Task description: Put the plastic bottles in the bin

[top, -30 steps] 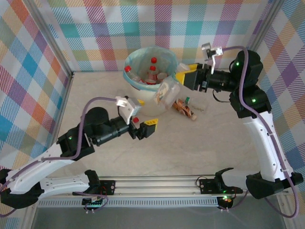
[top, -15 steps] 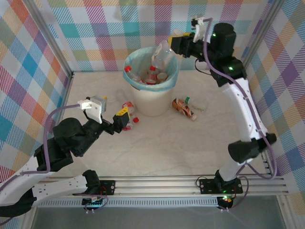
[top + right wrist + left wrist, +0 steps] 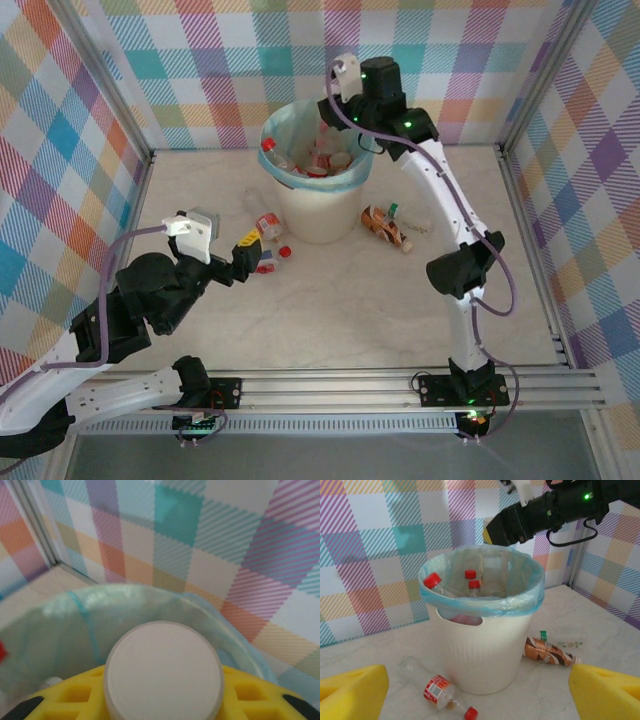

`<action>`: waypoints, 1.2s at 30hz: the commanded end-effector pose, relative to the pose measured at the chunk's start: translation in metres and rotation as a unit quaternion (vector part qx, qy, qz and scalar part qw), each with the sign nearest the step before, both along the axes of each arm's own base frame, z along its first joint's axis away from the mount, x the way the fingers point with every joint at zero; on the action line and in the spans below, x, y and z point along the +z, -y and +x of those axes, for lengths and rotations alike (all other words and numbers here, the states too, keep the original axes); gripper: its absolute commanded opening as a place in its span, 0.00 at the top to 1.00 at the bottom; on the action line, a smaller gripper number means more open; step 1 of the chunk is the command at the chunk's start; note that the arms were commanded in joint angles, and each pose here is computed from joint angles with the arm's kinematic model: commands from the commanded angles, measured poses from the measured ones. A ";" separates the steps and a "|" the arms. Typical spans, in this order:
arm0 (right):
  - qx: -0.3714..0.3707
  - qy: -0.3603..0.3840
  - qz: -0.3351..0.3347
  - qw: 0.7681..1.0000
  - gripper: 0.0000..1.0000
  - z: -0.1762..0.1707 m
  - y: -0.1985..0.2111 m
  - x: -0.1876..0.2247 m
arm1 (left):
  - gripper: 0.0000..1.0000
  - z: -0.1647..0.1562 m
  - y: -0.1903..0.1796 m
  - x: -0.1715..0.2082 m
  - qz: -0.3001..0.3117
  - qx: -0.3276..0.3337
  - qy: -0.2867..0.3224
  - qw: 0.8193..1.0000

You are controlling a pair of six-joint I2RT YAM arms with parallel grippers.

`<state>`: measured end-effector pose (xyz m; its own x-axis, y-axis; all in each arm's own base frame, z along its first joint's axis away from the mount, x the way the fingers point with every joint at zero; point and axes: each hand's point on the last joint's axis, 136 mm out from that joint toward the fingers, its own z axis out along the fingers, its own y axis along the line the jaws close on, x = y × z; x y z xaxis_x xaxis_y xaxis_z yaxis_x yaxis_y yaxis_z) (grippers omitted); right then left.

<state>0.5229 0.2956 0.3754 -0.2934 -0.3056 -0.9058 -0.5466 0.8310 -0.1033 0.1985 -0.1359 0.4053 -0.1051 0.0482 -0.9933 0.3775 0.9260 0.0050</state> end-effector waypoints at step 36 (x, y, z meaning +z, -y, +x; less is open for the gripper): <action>0.165 -0.032 0.173 0.970 0.31 -0.073 -0.040 0.072 | 0.07 0.002 -0.008 -0.013 -0.008 0.023 -0.016 1.000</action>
<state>0.4928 0.3315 0.3691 -0.3849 -0.1912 -0.9029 -0.6944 0.7045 0.1468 0.1991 -0.1294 0.3923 -0.1367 0.0429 -0.9897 0.3469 0.9379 -0.0072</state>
